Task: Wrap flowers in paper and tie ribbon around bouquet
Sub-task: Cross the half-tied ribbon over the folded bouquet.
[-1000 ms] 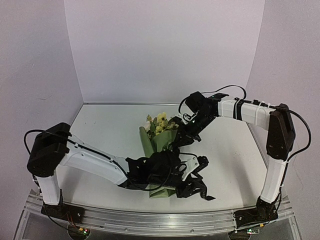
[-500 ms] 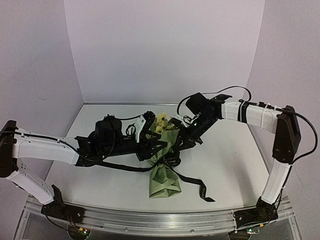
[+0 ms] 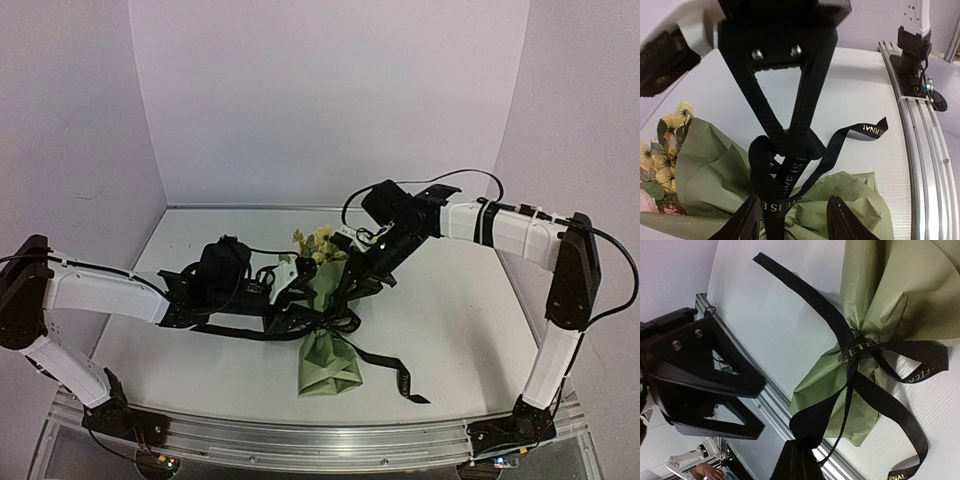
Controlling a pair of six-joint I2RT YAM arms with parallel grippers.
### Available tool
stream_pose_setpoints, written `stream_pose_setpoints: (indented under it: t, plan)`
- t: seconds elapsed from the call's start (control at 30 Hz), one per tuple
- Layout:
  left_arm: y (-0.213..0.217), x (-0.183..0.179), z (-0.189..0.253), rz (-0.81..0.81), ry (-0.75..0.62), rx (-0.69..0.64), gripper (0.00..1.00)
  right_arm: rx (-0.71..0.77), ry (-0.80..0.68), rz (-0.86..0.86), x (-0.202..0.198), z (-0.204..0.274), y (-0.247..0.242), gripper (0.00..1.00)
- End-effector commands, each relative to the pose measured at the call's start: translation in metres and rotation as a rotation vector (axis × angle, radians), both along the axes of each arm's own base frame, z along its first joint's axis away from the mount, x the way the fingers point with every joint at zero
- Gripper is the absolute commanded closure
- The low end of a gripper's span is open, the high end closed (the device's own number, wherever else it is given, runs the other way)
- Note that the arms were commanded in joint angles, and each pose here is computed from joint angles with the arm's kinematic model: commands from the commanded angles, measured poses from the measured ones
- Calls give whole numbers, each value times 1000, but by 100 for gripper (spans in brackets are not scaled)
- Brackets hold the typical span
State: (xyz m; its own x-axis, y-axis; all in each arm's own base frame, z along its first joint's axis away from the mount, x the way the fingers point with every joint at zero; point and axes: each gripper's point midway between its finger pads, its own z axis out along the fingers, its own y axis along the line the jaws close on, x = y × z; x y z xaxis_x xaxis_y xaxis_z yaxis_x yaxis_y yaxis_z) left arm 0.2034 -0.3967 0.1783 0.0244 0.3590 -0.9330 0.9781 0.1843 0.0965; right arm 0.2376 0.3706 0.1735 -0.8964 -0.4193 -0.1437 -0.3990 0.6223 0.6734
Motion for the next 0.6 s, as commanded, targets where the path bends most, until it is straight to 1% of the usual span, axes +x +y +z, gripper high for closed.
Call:
stream_pose_setpoints:
  t: [0.0,0.17,0.43,0.57]
  plan:
    - [-13,10,9,-29,-82,13,54,57,-26,20,-2,24,11,100]
    - [-16,21,14,10,-118,-8,54,57,-18,30,-4,22,14,100]
    - [-24,27,12,13,-131,-10,56,60,-8,53,-9,22,21,100]
    - [-28,28,10,6,-128,-10,59,51,-3,60,-11,20,22,100]
